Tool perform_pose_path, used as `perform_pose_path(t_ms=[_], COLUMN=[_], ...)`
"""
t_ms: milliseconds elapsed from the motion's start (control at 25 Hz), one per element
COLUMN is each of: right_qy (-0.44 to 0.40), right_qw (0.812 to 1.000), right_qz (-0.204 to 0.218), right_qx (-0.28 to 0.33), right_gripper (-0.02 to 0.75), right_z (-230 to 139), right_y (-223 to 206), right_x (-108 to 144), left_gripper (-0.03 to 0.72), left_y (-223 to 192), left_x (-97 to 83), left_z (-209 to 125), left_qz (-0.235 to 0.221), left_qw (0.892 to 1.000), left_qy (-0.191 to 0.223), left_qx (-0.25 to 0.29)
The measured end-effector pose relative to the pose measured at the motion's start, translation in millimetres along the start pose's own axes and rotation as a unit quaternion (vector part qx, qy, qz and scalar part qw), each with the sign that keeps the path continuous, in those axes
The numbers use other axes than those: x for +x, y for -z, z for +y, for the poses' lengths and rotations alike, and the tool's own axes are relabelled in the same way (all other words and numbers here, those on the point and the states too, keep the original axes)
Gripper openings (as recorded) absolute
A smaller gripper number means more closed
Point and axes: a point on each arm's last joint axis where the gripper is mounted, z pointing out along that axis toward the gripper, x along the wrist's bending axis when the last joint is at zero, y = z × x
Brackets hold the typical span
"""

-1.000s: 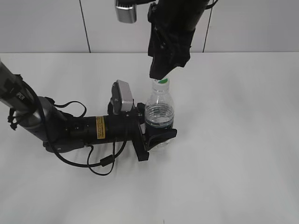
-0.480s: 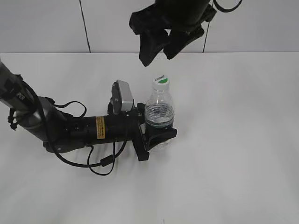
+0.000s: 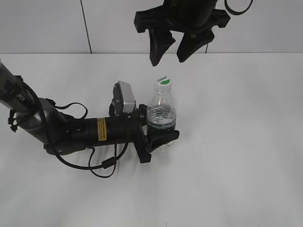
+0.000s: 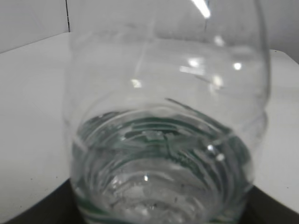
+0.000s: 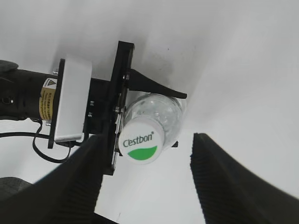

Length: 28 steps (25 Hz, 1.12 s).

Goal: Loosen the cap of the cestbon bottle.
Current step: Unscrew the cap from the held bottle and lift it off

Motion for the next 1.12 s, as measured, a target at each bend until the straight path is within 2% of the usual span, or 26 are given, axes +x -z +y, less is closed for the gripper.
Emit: perform_pose_path(t_ms=[240,1120], right_qy=[-0.007,0.014], right_qw=[1.0,0.998], right_qz=[0.012,0.009], right_qx=[0.027,0.053], right_gripper=[0.452,0.452], right_z=[2,-2], right_y=[-24,-42], right_x=[0,-2], left_gripper=[0.403,0.403], left_y=[0,0], left_x=[0.1,0.1], left_z=[0,0], left_qz=[0.0,0.001], left_qw=[1.0,1.0], left_qy=[0.0,0.0], left_qx=[0.0,-0.001])
